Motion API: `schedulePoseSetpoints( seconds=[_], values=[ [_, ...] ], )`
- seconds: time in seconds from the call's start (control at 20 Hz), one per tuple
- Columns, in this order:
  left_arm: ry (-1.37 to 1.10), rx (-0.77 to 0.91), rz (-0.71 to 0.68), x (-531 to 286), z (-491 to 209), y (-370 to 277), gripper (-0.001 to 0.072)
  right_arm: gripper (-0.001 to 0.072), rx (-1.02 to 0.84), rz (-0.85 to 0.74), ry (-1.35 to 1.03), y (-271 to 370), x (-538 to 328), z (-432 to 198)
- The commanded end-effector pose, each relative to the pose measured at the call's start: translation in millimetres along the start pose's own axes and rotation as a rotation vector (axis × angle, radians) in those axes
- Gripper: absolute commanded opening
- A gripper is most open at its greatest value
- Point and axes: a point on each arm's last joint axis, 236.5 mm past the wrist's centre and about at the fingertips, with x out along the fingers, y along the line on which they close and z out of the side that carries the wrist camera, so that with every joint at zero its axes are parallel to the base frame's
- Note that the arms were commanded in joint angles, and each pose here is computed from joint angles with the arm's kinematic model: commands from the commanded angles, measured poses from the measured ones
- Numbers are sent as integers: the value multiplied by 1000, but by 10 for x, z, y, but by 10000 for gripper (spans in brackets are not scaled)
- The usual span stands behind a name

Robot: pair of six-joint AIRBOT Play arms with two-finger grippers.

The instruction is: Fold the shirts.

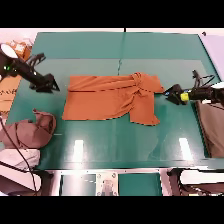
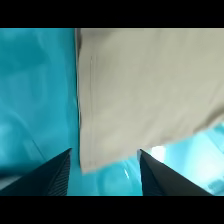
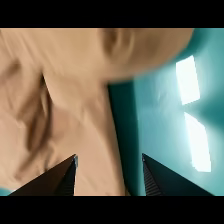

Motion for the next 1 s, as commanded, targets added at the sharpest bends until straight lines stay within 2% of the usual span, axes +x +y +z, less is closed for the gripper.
schedulePoseSetpoints(
  seconds=[0.0, 0.15, 0.35, 0.5, 0.65, 0.8, 0.85, 0.95],
  values=[
    [125, -94, -25, 373, -455, 154, 483, 469, -25, -16, 75, -72, 254, -311],
    [160, -149, -28, 750, -680, 271, 483, 469, -20, -21, 109, -98, 394, -403],
    [179, -143, -14, 1163, -875, 249, 483, 469, -42, -21, 160, -27, 566, -542],
    [127, -120, -4, 1258, -750, 172, 480, 468, -61, -36, 90, 49, 680, -406],
    [91, -128, -11, 1266, -665, 160, 28, 468, -35, -27, 6, 65, 688, -135],
    [96, -128, -12, 1265, -676, 157, 29, 468, -52, -18, -8, 118, 708, 29],
    [95, -128, -12, 1265, -675, 158, 28, 441, -48, -1, -9, 170, 720, 63],
    [93, -126, -12, 1260, -665, 155, 28, 127, -35, 37, 11, 279, 755, 34]
  ],
)
